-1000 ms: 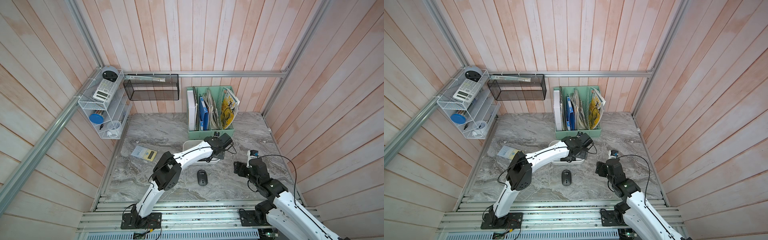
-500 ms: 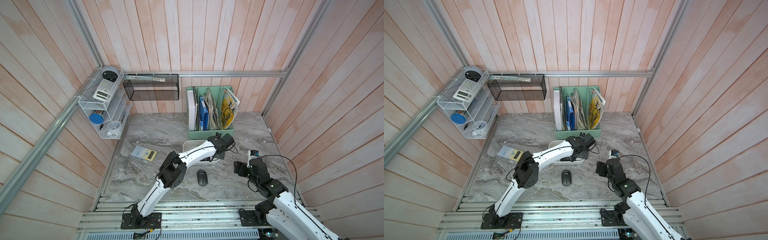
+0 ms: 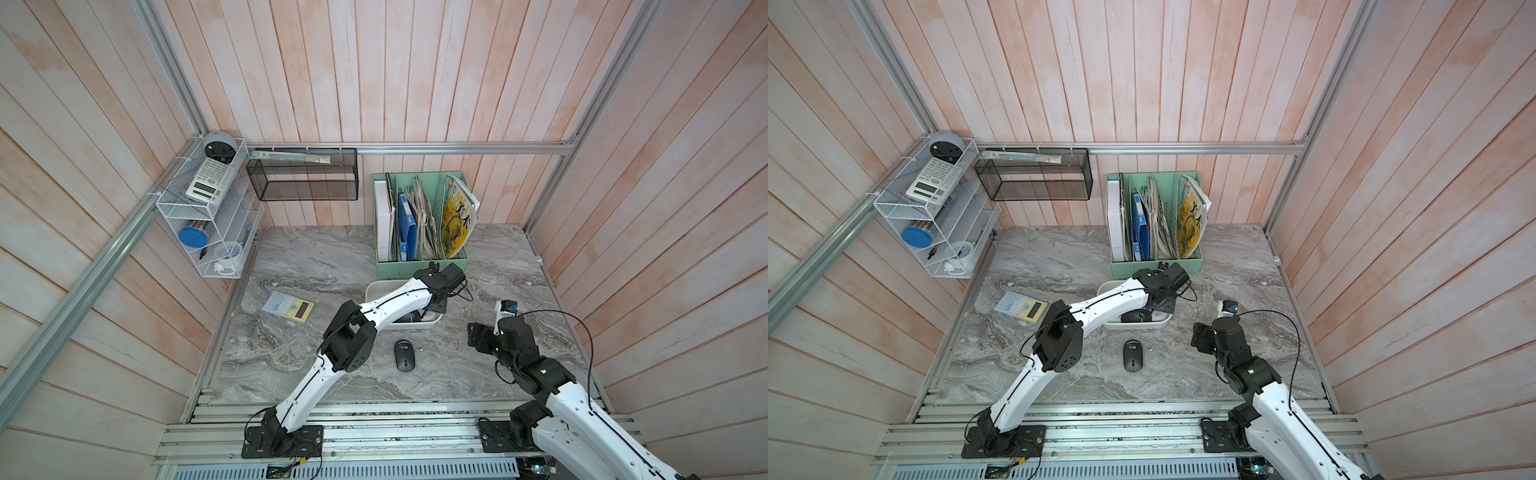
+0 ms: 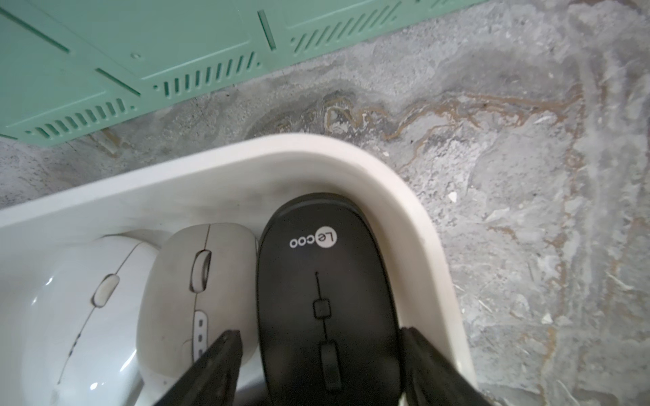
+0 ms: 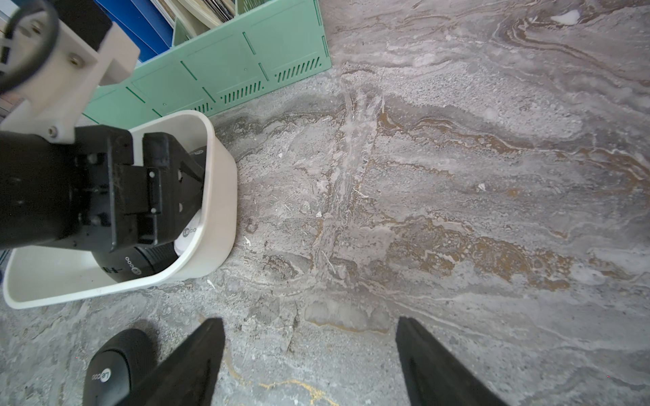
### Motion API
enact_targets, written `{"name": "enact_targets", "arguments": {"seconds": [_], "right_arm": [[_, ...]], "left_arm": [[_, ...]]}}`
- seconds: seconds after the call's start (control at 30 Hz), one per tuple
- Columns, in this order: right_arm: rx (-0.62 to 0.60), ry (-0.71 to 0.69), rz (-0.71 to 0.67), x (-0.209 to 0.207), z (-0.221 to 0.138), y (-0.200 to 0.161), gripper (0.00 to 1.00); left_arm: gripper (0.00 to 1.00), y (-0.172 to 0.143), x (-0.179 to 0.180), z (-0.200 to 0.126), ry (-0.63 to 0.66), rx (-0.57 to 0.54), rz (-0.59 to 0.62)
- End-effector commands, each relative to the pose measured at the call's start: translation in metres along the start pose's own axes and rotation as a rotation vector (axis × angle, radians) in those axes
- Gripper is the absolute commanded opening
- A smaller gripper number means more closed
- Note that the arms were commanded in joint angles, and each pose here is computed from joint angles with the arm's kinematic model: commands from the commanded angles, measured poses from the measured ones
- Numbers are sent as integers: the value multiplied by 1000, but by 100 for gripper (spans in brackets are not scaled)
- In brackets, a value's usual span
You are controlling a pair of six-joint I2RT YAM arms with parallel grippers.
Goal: Take out the mouse from the storage box
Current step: Pick up the mouse from the storage box.
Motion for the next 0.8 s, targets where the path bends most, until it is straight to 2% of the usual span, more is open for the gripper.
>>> {"name": "enact_targets", "arguments": {"seconds": [0.0,0.23,0.43,0.77], "right_arm": [[-3,-12,5,-2,1,0,84],[-2,-14,4,-2,2,0,84],[-5,-19,4,-3,3,0,84],[-6,-22,5,-2,4,0,84]], "left_arm": [[75,0,-2,14,-8,14,-2],[75,-2,-1,27,-21,39,-13],[67,0,0,31,-28,36,-23],[68,-5,1,44,-49,74,-34]]}}
Point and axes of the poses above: each gripper's point midway between its finger pads, its own z axis out along the fingers, its own x axis along the line the jaws close on, y = z × x, the point moved 6 cm from there along -z, back along the fingers, and after that the axes turned 8 degrees about z, right-handed, at the moved point
